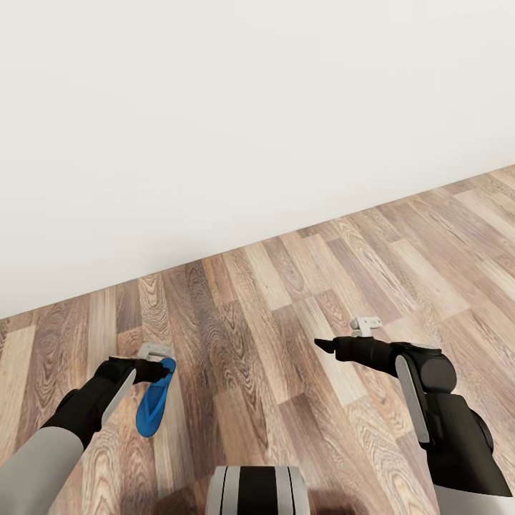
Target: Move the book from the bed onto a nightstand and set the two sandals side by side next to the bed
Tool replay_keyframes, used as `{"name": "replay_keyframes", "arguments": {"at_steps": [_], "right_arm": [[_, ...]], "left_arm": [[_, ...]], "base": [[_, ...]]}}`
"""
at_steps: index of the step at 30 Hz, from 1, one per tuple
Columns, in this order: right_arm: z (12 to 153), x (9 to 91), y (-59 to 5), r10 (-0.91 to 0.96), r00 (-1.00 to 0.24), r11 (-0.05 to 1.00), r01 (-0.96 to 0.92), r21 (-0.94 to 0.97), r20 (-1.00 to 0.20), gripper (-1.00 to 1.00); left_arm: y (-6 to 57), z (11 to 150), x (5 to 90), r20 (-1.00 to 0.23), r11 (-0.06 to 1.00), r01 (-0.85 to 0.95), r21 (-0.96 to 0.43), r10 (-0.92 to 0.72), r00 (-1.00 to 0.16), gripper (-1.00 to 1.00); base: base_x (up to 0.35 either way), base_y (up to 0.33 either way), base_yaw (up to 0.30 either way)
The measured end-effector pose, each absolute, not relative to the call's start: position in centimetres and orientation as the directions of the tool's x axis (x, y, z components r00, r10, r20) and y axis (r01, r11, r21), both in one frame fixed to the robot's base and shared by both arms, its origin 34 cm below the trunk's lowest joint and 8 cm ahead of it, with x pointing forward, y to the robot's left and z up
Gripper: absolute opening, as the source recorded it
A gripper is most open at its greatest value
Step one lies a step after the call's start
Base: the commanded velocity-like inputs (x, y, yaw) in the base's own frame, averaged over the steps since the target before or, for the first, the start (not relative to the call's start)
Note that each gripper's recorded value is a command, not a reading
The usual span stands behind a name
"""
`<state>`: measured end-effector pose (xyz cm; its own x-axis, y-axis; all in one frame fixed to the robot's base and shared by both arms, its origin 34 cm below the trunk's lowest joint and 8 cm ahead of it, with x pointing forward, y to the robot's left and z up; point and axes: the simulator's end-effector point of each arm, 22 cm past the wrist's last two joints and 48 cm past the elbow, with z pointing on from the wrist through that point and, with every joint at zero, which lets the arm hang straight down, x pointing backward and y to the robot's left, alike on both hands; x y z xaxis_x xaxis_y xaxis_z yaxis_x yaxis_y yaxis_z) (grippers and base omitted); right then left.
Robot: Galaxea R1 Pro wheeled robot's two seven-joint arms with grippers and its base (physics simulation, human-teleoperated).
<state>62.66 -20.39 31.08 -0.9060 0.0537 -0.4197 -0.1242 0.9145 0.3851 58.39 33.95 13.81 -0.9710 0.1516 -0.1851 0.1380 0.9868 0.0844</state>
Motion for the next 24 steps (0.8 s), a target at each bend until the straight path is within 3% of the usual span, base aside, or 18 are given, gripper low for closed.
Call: {"name": "replay_keyframes", "arguments": {"at_steps": [24], "right_arm": [[30.3, 62.2, -19.9, 0.048, -0.912, 0.912, -0.126, 0.390, -0.407, 1.00]], "left_arm": [[34.0, 12.0, 56.4, -0.202, 0.984, 0.155, 0.084, 0.169, -0.965, 1.00]], "base": [[0.000, 0.000, 0.000]]}}
